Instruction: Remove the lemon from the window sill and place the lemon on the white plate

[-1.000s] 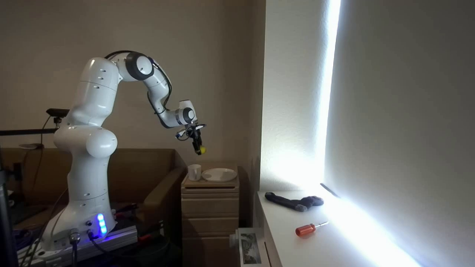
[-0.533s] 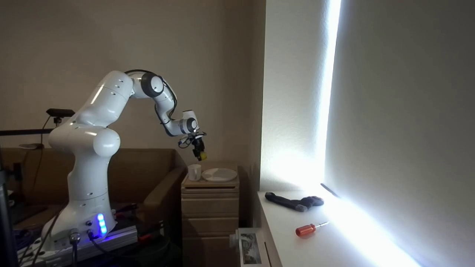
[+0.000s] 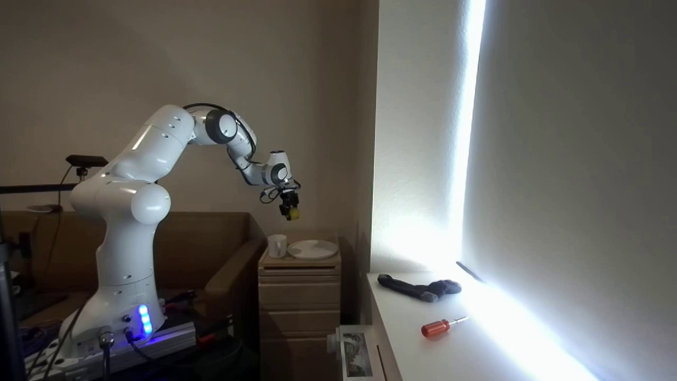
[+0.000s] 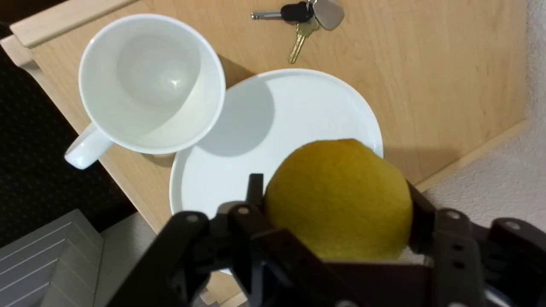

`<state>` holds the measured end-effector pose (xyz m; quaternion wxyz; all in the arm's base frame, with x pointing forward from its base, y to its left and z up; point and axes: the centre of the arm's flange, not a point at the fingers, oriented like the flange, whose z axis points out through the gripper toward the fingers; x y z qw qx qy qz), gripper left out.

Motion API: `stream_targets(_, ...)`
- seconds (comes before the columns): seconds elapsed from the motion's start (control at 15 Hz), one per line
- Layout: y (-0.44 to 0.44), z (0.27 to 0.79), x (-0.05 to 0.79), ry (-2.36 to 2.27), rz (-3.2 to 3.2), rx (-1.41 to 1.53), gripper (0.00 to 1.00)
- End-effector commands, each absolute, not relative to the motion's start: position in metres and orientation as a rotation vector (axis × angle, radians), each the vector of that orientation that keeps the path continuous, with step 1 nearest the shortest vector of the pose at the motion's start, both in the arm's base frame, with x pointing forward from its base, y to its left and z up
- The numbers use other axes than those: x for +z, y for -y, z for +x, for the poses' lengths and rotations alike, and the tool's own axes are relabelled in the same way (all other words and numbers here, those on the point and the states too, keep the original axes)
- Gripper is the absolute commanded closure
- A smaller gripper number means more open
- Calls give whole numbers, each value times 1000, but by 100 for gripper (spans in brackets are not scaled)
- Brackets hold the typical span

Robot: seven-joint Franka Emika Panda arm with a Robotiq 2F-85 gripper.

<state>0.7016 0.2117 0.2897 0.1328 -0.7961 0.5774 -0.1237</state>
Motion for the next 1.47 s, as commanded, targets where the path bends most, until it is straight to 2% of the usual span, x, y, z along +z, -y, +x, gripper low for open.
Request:
stream_targets(0.0, -213, 720, 266, -1754, -2369, -378, 52)
stream_targets(0.33, -193, 773, 222, -2009, -2255, -234, 52)
stream_targets(0.8, -179, 800, 187, -2249, -1936, -162, 52)
stream_targets(0.87, -170, 773, 185, -2209, -2011, -206, 27)
stream_targets(1.0, -172, 777, 182, -2226, -1970, -201, 27)
stream_targets(1.07, -172, 780, 179, -2232, -1972, -186, 52)
stream_targets(1.4, -167, 801, 142, -2354, -1819, -179, 52)
